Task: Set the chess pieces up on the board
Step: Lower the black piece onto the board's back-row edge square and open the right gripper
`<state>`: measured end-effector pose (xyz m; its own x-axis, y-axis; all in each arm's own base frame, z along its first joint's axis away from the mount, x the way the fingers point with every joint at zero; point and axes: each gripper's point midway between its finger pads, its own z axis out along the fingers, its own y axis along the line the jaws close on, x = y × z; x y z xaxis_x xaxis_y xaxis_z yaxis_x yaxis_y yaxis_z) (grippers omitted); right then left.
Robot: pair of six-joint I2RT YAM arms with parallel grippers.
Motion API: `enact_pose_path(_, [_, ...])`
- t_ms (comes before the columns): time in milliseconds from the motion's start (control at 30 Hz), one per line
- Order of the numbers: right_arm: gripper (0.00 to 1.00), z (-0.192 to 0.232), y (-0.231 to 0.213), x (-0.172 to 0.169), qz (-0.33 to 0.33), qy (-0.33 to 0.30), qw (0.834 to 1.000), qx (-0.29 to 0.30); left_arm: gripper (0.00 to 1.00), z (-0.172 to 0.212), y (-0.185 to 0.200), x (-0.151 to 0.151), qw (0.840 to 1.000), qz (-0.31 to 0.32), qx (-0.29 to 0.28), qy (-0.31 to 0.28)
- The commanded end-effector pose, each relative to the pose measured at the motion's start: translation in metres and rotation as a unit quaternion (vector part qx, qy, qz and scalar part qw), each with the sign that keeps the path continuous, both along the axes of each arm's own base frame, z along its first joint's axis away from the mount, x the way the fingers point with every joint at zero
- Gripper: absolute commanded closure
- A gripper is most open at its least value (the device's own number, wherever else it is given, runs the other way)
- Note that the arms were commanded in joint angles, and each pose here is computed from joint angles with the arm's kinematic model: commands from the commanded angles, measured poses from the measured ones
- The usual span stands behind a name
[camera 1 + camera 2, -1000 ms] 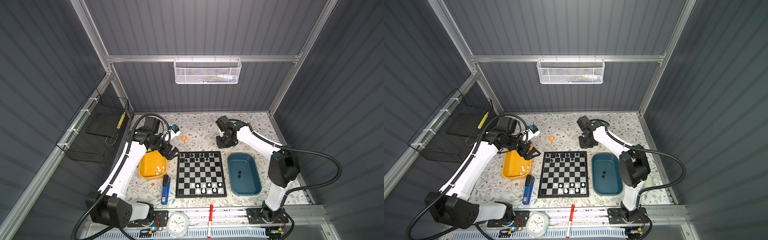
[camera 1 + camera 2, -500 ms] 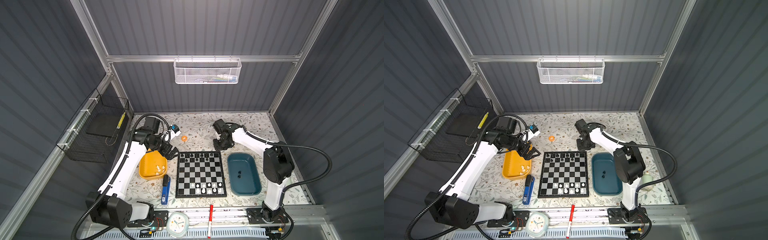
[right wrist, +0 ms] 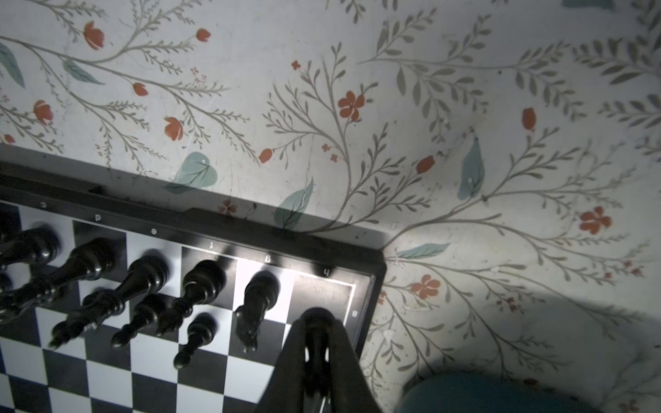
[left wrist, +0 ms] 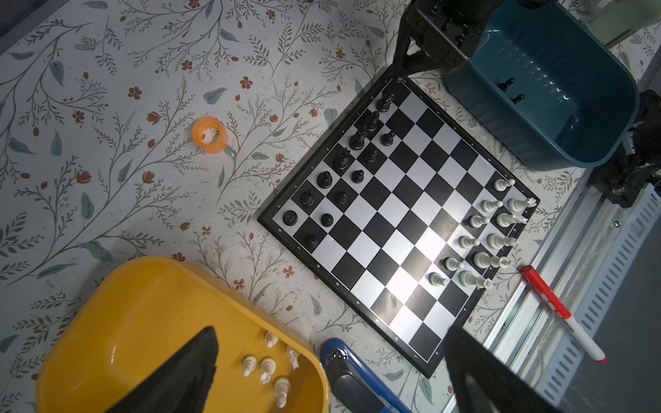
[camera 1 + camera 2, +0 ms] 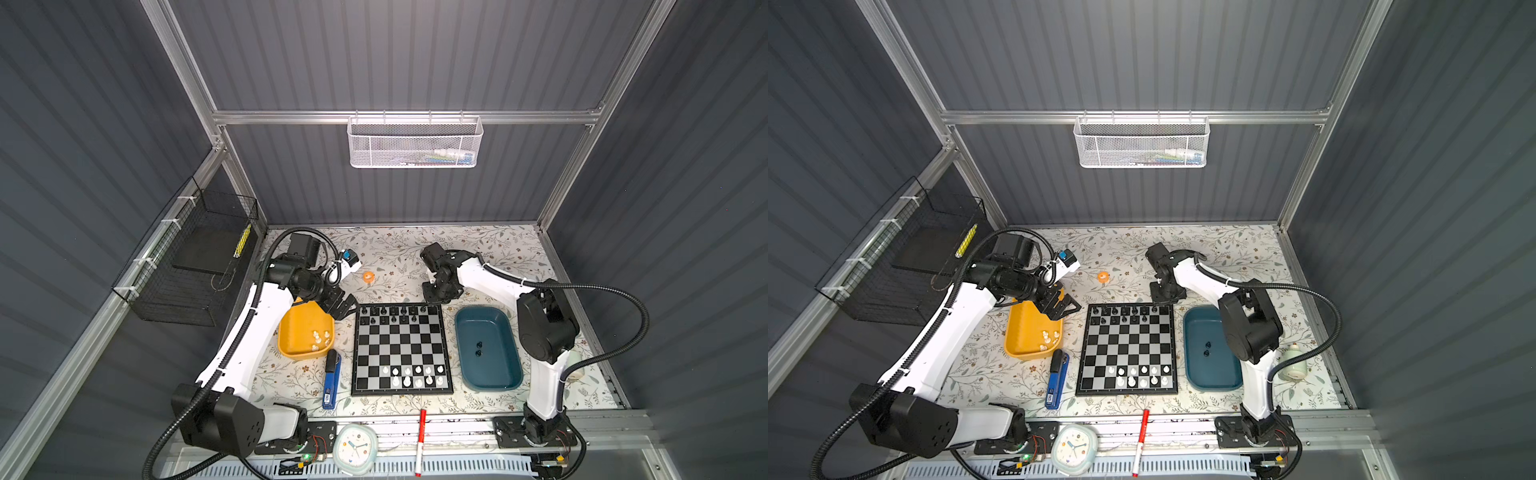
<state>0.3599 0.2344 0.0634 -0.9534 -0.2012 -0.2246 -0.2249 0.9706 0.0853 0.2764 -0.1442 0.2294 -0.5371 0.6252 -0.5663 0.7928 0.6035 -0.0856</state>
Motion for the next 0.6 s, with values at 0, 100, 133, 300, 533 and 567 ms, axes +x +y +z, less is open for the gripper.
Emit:
enact_pose_path(0, [0.85,-0.015,0.0,-0.009,0.002,0.02,1.0,-0.009,0.0,0.001,0.0,-0.005,1.0,-0.002,0.002,0.002])
enact_pose_path(100, [0.85,-0.018,-0.002,-0.01,0.001,0.023,1.0,-0.014,0.0,0.001,0.0,-0.005,1.0,-0.002,0.002,0.001])
enact_pose_path(133, [0.85,-0.019,-0.002,-0.011,0.002,0.023,1.0,-0.014,0.0,0.001,0.0,-0.005,1.0,-0.001,0.002,0.001])
enact_pose_path(300, [0.85,-0.021,-0.001,-0.012,0.001,0.023,1.0,-0.014,0.0,0.001,0.0,-0.005,1.0,-0.001,0.002,0.001])
enact_pose_path(533, [0.85,-0.028,-0.003,-0.013,-0.001,0.026,0.999,-0.018,0.0,0.001,0.001,-0.006,1.0,-0.001,0.003,0.0])
enact_pose_path(567, [0.85,-0.029,-0.004,-0.013,-0.001,0.027,0.999,-0.019,0.01,0.001,0.001,-0.005,1.0,-0.001,0.003,-0.001])
